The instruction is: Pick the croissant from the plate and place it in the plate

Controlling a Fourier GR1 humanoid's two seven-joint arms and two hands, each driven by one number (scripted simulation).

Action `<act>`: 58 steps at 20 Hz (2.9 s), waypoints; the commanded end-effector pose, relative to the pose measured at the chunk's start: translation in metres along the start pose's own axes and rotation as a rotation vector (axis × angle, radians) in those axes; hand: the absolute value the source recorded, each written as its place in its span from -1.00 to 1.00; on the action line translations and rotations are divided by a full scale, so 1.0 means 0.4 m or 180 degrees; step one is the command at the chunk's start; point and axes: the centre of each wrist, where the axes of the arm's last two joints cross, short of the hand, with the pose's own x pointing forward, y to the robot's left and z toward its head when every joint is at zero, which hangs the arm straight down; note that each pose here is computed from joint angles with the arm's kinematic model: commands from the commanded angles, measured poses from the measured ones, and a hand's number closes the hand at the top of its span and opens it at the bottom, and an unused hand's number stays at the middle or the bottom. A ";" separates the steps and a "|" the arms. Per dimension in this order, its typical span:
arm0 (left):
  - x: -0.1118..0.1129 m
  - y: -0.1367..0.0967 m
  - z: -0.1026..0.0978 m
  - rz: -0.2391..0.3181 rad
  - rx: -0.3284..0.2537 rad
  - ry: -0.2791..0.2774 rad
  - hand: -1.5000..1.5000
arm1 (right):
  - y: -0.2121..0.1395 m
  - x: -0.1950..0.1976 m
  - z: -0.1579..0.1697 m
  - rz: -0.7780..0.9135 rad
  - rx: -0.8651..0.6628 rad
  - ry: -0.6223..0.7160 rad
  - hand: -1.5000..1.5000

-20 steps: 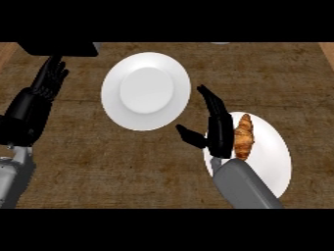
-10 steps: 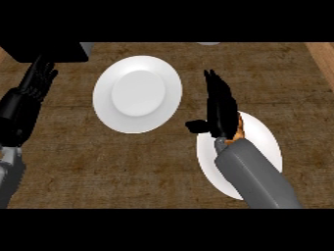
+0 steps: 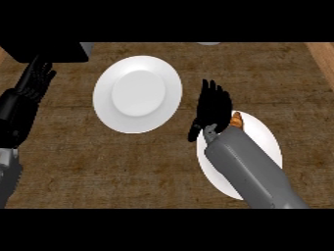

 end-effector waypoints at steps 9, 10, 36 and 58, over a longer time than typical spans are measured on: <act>0.010 -0.008 -0.010 -0.0005 -0.0021 -0.0045 0.00 | -0.063 -0.011 0.023 0.0501 0.0184 0.0703 -1.00; 0.006 -0.011 -0.016 0.0003 -0.0013 -0.0010 0.00 | -0.039 -0.038 0.027 0.0607 0.0223 0.0766 -1.00; 0.023 -0.033 0.026 0.0008 -0.0079 -0.0074 0.00 | 0.080 -0.249 -0.104 0.0883 0.0680 0.1337 -1.00; 0.010 0.027 0.008 -0.0036 0.0097 -0.0023 0.00 | 0.063 -0.255 0.273 0.0059 -0.0799 0.1120 1.00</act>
